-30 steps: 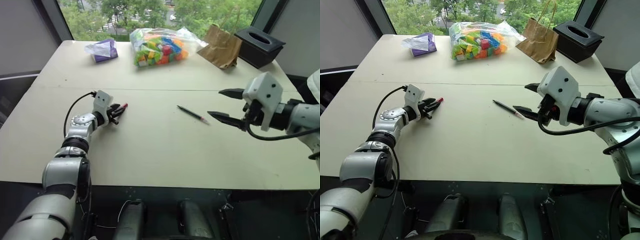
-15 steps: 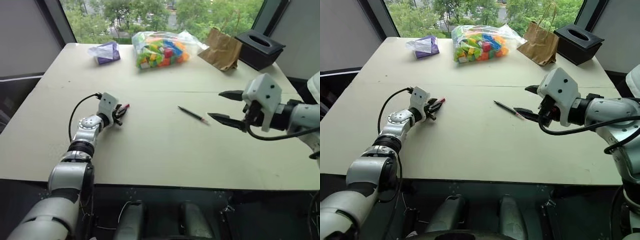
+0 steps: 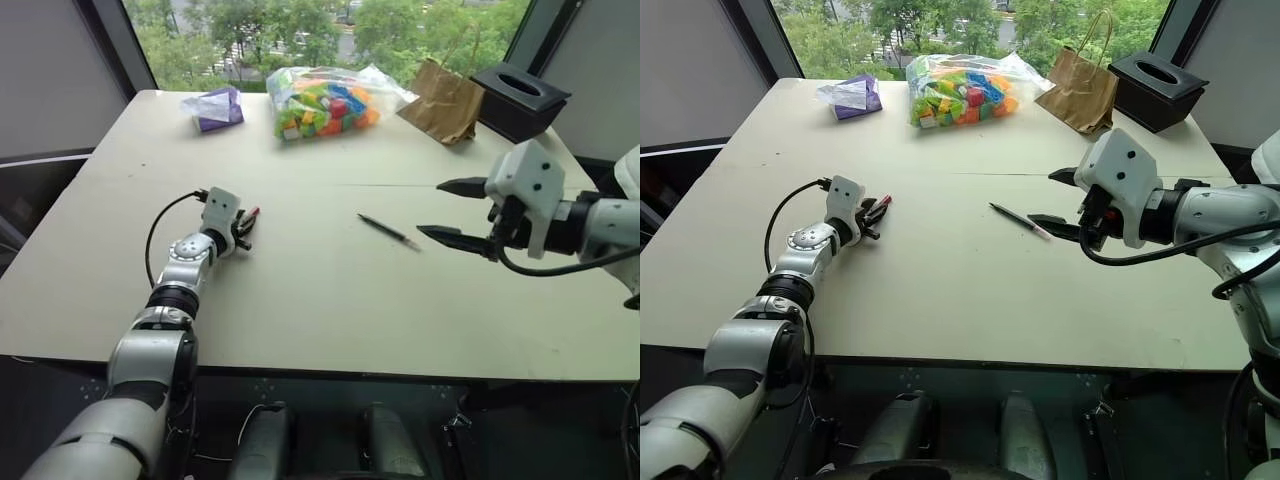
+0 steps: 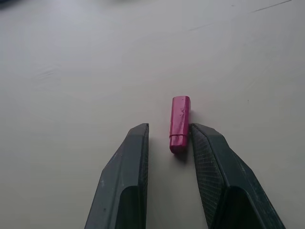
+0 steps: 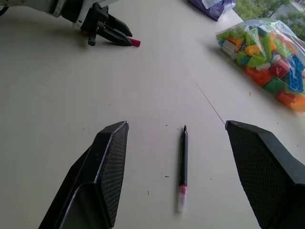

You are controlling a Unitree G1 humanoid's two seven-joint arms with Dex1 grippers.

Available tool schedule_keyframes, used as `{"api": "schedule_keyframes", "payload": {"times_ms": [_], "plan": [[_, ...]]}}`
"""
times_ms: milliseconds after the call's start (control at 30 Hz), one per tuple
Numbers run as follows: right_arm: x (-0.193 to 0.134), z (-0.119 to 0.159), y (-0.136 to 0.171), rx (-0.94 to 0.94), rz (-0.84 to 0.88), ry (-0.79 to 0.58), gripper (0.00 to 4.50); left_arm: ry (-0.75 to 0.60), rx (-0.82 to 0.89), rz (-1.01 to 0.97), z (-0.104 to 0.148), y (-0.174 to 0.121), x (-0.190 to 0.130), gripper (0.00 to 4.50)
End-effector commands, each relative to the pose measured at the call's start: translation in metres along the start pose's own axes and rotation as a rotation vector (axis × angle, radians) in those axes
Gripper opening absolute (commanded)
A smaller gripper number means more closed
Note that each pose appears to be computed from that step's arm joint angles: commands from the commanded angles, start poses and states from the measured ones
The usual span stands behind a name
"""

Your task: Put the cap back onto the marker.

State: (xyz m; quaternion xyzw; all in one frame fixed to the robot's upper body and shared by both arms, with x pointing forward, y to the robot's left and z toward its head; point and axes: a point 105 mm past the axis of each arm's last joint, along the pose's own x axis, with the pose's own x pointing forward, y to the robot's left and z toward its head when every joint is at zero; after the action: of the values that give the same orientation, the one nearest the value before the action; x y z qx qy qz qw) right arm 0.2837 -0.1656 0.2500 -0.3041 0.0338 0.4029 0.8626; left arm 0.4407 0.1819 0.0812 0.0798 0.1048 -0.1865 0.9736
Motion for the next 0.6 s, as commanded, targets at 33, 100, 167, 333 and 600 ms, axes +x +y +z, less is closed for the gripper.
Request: {"api": "schedule_keyframes", "payload": {"times_ms": [33,100,167,333,600], "plan": [[-0.003,0.008,-0.003,-0.039,-0.020,-0.016,3.34,0.166,-0.074,-0.045,-0.040,-0.013,-0.002,1.42],[-0.003,0.008,-0.002,-0.038,-0.025,-0.016,3.34,0.170,-0.093,-0.054,-0.038,-0.013,-0.001,1.42],[-0.003,0.008,-0.002,-0.037,-0.031,-0.017,3.34,0.167,-0.120,-0.068,-0.034,-0.015,0.000,1.42],[-0.004,0.008,-0.002,-0.039,-0.046,-0.019,3.34,0.160,-0.125,-0.084,-0.029,-0.019,0.003,1.42],[-0.006,0.008,-0.003,-0.044,-0.058,-0.014,3.34,0.137,-0.189,-0.108,-0.028,-0.030,0.008,1.42]]}}
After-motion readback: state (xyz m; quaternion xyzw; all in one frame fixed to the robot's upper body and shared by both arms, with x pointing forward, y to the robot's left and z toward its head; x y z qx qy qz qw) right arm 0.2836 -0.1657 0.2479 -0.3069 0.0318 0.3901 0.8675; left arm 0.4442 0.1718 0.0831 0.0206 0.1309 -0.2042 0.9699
